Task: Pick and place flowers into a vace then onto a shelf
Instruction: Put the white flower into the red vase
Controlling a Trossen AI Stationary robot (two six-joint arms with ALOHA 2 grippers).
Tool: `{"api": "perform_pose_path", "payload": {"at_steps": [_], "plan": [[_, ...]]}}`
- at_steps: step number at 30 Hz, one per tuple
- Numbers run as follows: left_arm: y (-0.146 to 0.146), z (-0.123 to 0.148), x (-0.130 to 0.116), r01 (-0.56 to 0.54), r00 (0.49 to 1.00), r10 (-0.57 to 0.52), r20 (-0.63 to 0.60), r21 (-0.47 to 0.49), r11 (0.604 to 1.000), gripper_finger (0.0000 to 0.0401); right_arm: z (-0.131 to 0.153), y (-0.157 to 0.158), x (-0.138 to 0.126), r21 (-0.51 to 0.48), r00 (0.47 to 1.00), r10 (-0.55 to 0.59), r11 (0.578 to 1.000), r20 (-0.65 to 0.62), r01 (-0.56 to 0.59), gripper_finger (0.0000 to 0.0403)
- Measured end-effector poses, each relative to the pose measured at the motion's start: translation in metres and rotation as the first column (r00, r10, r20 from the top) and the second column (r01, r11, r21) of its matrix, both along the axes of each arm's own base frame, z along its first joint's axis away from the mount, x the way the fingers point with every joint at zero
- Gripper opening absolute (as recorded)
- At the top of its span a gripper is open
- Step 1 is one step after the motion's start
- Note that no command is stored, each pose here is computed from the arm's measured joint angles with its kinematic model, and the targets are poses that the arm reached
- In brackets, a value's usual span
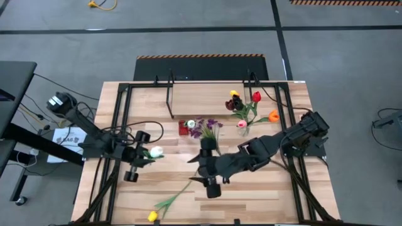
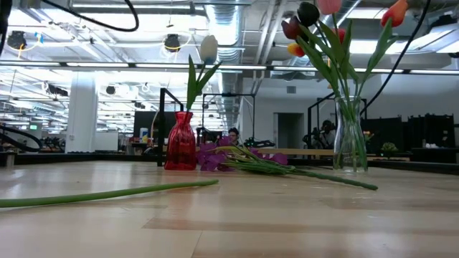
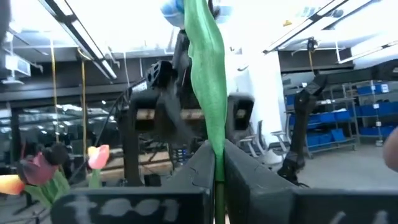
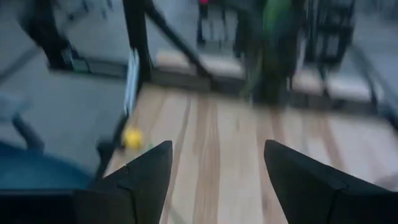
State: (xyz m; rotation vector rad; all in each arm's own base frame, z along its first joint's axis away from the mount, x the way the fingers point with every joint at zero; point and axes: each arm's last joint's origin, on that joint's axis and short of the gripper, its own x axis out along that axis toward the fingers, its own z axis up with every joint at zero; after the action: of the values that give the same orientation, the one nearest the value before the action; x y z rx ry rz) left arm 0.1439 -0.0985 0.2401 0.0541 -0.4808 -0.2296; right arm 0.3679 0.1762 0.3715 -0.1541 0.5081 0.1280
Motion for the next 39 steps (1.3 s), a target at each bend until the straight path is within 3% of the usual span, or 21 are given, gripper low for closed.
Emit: {"api": "perform_pose_path", "payload": {"at_steps": [4, 9, 15, 24, 34, 39], "plan": [[-0.004, -0.006, 0.005, 0.003, 1.0, -0.004, 0.024, 0.024, 1.0, 0.0, 0.008, -0.004, 0.019, -0.015, 0.984, 0.043, 0.999, 0.171, -0.041, 0.0248], [-0.011, -0.01, 0.012, -0.014, 0.996, 0.011, 0.087, 0.04, 0.999, 0.0, -0.007, -0.014, 0.047, -0.014, 0.972, 0.049, 0.999, 0.229, -0.047, 0.0248], [-0.013, -0.011, 0.018, -0.045, 0.997, 0.042, 0.07, 0.05, 0.998, 0.0, -0.036, -0.01, 0.075, -0.001, 0.957, 0.086, 0.996, 0.278, -0.089, 0.0248], [-0.013, -0.011, 0.018, -0.027, 0.997, 0.023, 0.07, 0.059, 0.998, 0.0, -0.041, -0.005, 0.087, -0.037, 0.917, 0.111, 0.994, 0.384, -0.105, 0.0248], [-0.012, -0.013, 0.02, -0.034, 0.998, 0.031, 0.05, 0.055, 0.998, 0.0, -0.035, -0.023, 0.094, -0.02, 0.895, 0.066, 0.998, 0.442, -0.064, 0.0248], [-0.009, -0.014, 0.023, -0.04, 0.999, 0.039, 0.034, 0.045, 0.998, 0.0, -0.034, -0.027, 0.095, -0.004, 0.895, 0.051, 0.999, 0.444, -0.054, 0.0221]]}}
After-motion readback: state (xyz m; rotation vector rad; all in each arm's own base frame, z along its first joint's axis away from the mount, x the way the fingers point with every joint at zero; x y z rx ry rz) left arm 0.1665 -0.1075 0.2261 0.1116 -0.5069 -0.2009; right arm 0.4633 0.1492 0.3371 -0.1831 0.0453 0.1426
